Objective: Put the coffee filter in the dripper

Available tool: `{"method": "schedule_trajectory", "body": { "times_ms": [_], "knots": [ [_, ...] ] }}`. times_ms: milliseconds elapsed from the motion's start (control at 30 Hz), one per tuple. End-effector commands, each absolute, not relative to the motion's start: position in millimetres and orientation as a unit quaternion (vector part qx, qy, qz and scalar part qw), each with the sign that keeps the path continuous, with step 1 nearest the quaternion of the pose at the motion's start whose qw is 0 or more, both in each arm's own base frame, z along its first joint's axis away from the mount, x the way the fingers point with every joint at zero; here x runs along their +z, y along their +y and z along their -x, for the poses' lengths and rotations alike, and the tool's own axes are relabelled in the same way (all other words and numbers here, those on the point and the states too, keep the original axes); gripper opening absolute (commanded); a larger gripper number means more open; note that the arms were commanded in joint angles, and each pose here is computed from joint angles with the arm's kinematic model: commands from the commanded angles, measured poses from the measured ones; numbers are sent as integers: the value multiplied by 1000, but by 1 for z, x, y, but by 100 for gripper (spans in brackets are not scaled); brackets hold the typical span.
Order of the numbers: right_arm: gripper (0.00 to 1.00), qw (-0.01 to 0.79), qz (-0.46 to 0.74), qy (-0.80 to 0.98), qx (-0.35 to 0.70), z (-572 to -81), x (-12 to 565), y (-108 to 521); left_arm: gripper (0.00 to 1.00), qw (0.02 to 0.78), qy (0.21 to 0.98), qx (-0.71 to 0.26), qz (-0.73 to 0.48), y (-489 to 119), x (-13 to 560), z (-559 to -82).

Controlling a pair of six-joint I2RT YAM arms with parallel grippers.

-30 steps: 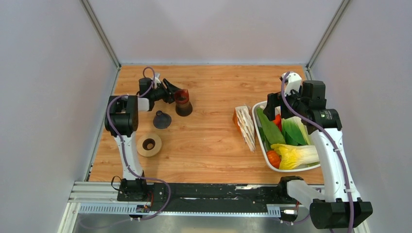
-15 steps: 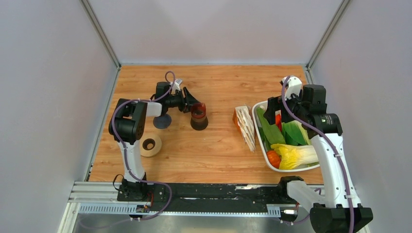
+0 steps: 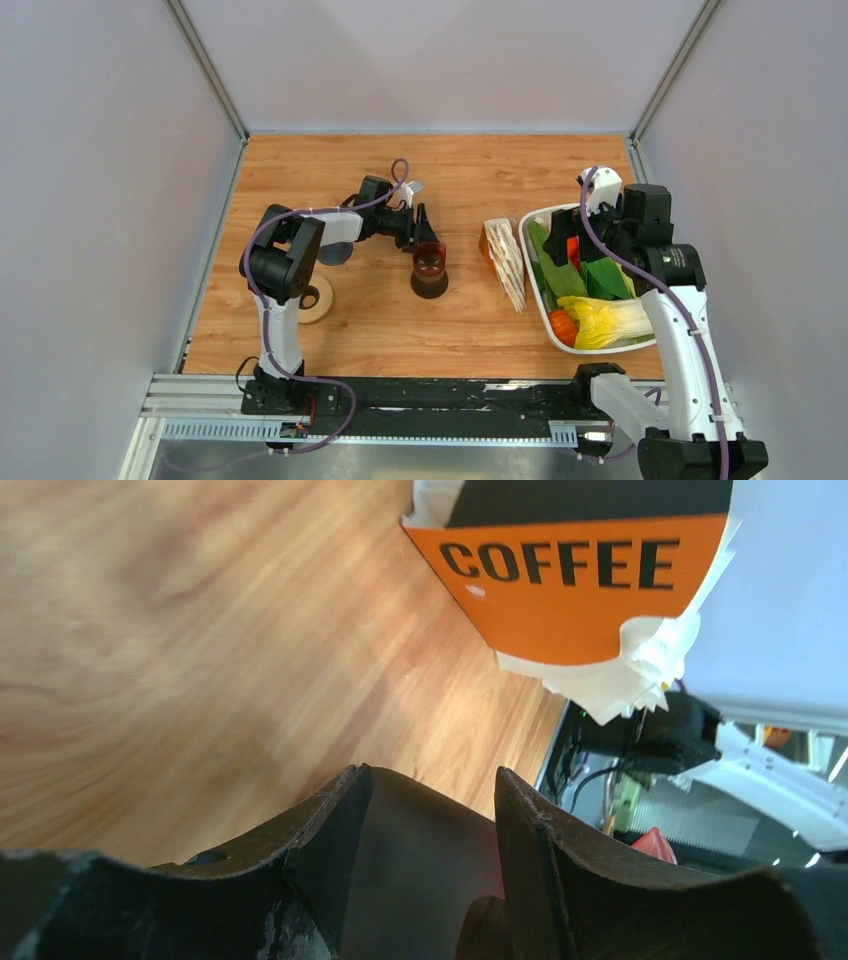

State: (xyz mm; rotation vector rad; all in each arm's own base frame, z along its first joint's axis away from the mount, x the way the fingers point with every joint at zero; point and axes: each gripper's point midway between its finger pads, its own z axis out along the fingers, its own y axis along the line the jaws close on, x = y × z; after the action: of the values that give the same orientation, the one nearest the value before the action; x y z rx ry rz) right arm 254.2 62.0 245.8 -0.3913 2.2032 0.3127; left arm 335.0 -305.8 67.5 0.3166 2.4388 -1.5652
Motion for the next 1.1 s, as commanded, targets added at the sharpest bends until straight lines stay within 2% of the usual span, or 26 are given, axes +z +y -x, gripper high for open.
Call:
{"method": "schedule_trajectory", "body": {
  "times_ms": [0, 367, 667, 833, 967, 1067],
  "knots": [
    [100, 436, 165, 876, 125, -246, 250, 63, 59, 130, 813, -535, -188, -321, 95, -317],
    [100, 441, 166, 873, 124, -240, 251, 63, 61, 120, 807, -513, -267, -347, 104, -280],
    [100, 447, 173, 867, 137, -240, 258, 68, 67, 166, 781, -484, -358, -351, 153, -275],
    [100, 459, 195, 853, 153, -242, 270, 76, 73, 254, 769, -450, -376, -325, 211, -291],
    [100, 469, 222, 836, 176, -248, 280, 87, 78, 320, 766, -425, -361, -277, 259, -300],
    [100, 485, 248, 816, 195, -252, 292, 96, 80, 356, 784, -382, -336, -218, 275, -310]
  ]
}}
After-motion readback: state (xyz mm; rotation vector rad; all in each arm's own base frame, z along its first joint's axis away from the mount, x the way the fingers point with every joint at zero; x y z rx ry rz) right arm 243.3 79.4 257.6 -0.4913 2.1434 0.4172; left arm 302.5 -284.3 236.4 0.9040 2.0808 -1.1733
